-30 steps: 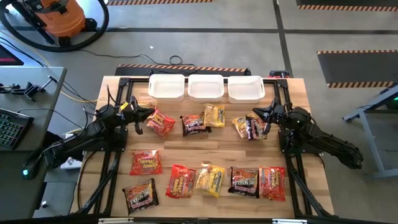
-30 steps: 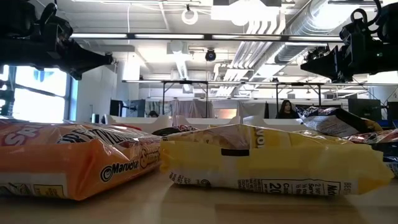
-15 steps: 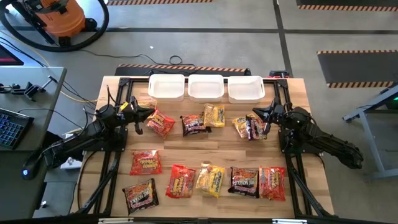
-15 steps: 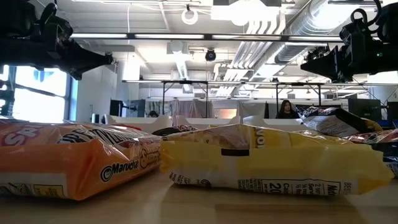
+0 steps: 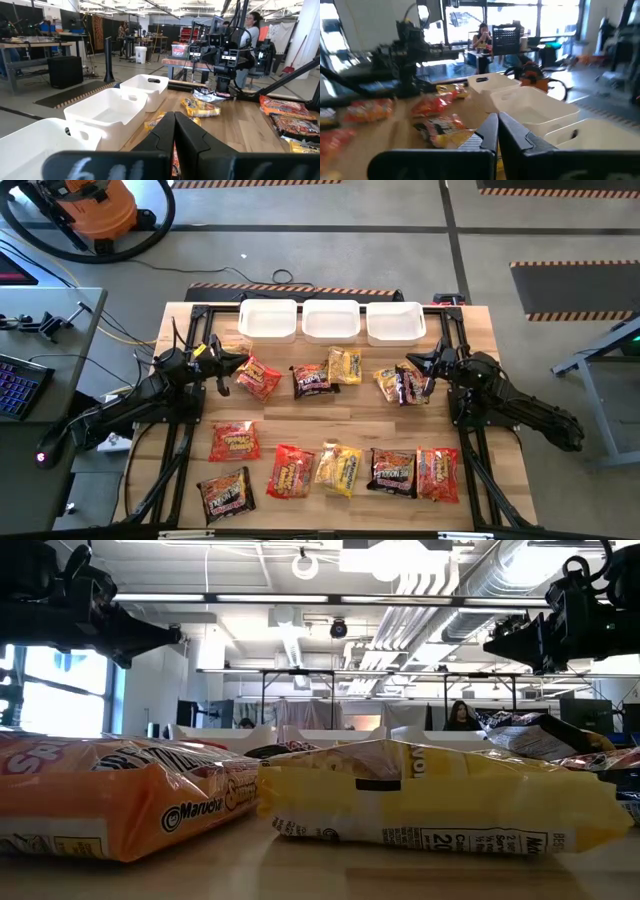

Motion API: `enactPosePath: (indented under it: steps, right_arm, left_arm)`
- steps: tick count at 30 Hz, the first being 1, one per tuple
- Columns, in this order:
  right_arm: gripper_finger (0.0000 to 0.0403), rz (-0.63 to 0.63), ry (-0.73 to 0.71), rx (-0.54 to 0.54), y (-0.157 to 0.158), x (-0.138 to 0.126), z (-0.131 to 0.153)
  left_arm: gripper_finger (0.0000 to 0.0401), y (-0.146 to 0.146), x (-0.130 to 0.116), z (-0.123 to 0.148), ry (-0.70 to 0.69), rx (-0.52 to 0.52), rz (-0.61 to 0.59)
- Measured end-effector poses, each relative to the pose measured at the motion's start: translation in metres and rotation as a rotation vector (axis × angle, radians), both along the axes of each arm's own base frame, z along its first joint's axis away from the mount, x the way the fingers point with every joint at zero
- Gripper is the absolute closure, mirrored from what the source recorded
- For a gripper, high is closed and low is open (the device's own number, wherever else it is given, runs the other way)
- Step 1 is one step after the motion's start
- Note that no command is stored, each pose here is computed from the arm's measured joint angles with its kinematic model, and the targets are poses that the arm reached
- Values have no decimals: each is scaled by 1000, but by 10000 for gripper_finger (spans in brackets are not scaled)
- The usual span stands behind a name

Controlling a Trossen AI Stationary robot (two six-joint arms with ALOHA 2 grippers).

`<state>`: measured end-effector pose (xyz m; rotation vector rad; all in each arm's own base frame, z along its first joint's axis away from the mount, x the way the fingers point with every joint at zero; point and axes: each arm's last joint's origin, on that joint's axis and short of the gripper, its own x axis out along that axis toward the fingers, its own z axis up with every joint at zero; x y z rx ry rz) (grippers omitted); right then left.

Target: Sort Maruchan noodles

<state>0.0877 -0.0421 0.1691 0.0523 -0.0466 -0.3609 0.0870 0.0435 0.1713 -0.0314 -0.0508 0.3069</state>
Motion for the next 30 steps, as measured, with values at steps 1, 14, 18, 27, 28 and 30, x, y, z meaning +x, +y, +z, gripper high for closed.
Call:
enactPosePath:
  steps: [1,14,18,27,28,30]
  right_arm:
    - [402,13,-20,51,0,0,0]
    - [402,-20,-487,-115,4,-11,48]
    - [402,9,-419,69,-2,1,50]
    - [316,-5,-124,427,-21,55,37]
    - [300,2,-94,455,-22,62,35]
    - [267,2,-41,483,-22,77,35]
  left_arm:
    - [398,0,0,0,0,0,0]
    - [398,0,0,0,0,0,0]
    - [398,0,0,0,0,0,0]
    - [398,0,0,0,0,0,0]
    - [398,0,0,0,0,0,0]
    - [398,0,0,0,0,0,0]
